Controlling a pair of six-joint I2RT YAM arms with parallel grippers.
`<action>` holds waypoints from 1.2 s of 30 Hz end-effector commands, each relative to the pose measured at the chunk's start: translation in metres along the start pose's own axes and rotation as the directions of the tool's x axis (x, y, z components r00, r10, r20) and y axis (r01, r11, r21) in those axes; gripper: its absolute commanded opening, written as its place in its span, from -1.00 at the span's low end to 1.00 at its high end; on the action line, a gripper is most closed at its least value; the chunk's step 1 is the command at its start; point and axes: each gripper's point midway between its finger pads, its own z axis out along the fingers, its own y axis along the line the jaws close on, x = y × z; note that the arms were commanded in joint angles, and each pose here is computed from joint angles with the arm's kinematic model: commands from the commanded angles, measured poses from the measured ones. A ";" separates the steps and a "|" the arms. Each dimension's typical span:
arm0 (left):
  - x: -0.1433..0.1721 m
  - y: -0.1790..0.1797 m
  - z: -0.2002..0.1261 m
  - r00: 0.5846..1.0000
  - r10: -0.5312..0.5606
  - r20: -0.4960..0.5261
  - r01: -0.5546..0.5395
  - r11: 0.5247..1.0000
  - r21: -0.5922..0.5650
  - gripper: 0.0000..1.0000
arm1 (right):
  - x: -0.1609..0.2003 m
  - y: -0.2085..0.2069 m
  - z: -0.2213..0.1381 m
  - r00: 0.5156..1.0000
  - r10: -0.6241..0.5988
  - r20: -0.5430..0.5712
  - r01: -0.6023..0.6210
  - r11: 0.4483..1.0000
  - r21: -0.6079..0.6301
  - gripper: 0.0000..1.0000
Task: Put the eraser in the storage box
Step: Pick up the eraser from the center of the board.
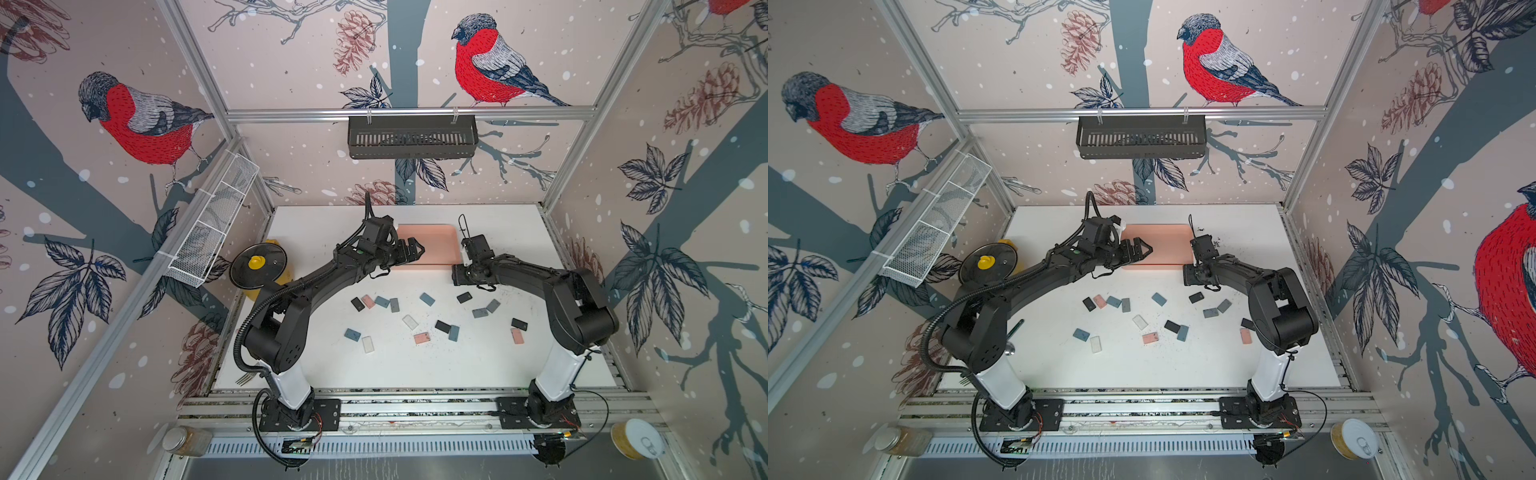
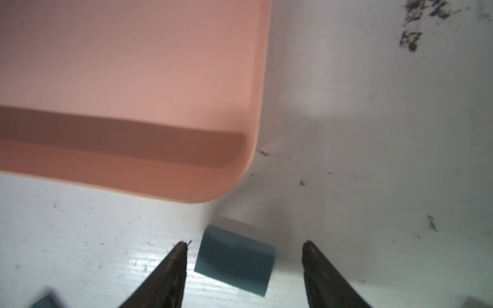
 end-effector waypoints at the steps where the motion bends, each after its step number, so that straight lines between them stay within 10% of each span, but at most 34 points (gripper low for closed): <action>1: -0.007 -0.008 -0.003 0.999 0.020 0.029 -0.020 1.000 0.017 0.94 | -0.004 0.010 0.005 1.000 -0.011 0.003 0.011 0.999 -0.038 0.43; 36: -0.009 -0.010 -0.006 0.999 0.023 0.038 -0.023 1.000 0.016 0.94 | 0.018 0.026 -0.008 1.000 -0.019 -0.001 0.019 1.000 0.021 0.30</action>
